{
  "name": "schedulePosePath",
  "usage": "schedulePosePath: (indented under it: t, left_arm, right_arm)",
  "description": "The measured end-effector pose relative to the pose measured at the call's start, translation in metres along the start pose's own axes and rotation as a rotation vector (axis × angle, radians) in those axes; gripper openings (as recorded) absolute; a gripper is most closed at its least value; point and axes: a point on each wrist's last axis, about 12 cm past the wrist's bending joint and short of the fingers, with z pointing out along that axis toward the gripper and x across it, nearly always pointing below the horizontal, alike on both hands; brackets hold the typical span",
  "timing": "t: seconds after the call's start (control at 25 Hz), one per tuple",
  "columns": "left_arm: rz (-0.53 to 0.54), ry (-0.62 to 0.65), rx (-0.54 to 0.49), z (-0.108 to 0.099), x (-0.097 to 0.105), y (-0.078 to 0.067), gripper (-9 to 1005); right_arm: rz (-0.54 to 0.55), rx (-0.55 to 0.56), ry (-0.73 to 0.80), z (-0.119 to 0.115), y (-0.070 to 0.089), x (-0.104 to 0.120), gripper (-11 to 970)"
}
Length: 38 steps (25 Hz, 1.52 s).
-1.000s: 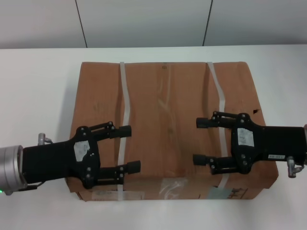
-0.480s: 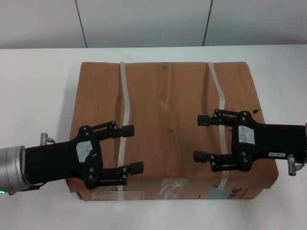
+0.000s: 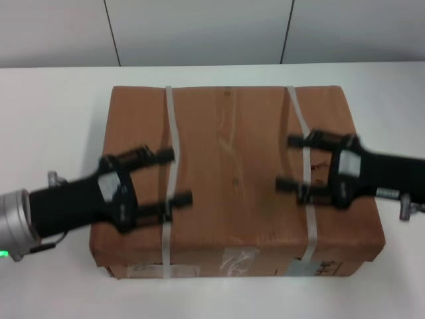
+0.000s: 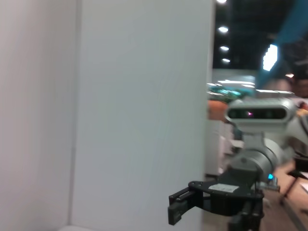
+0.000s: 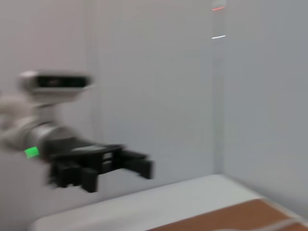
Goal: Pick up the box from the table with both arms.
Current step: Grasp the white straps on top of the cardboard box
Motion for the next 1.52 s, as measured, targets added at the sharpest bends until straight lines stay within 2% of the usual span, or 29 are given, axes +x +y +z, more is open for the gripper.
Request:
schedulePosePath:
  t: [0.16, 0.28, 0.48, 0.6, 0.92, 1.52]
  left_arm:
    - [-0.098, -0.027, -0.159, -0.002, 0.002, 0.013, 805]
    - [-0.213, -0.009, -0.275, -0.006, 0.009, 0.024, 804]
    - [-0.33, 0.025, -0.399, -0.008, 0.024, 0.033, 802]
    - [-0.358, 0.052, -0.439, -0.006, 0.031, 0.037, 801]
    - [-0.404, 0.099, -0.455, 0.01, 0.037, 0.045, 795]
    - [-0.441, 0.142, -0.443, 0.019, 0.038, 0.048, 783]
  right_arm:
    - [0.102, 0.181, -0.037, -0.009, -0.011, 0.01, 851]
    - [0.225, 0.279, -0.055, -0.013, -0.016, 0.021, 850]
    - [0.51, 0.442, -0.038, -0.013, -0.024, 0.044, 850]
    - [0.603, 0.477, -0.021, -0.005, -0.024, 0.053, 850]
    - [0.632, 0.435, -0.004, 0.024, -0.027, 0.05, 850]
    - [0.687, 0.441, 0.024, 0.034, -0.025, 0.055, 851]
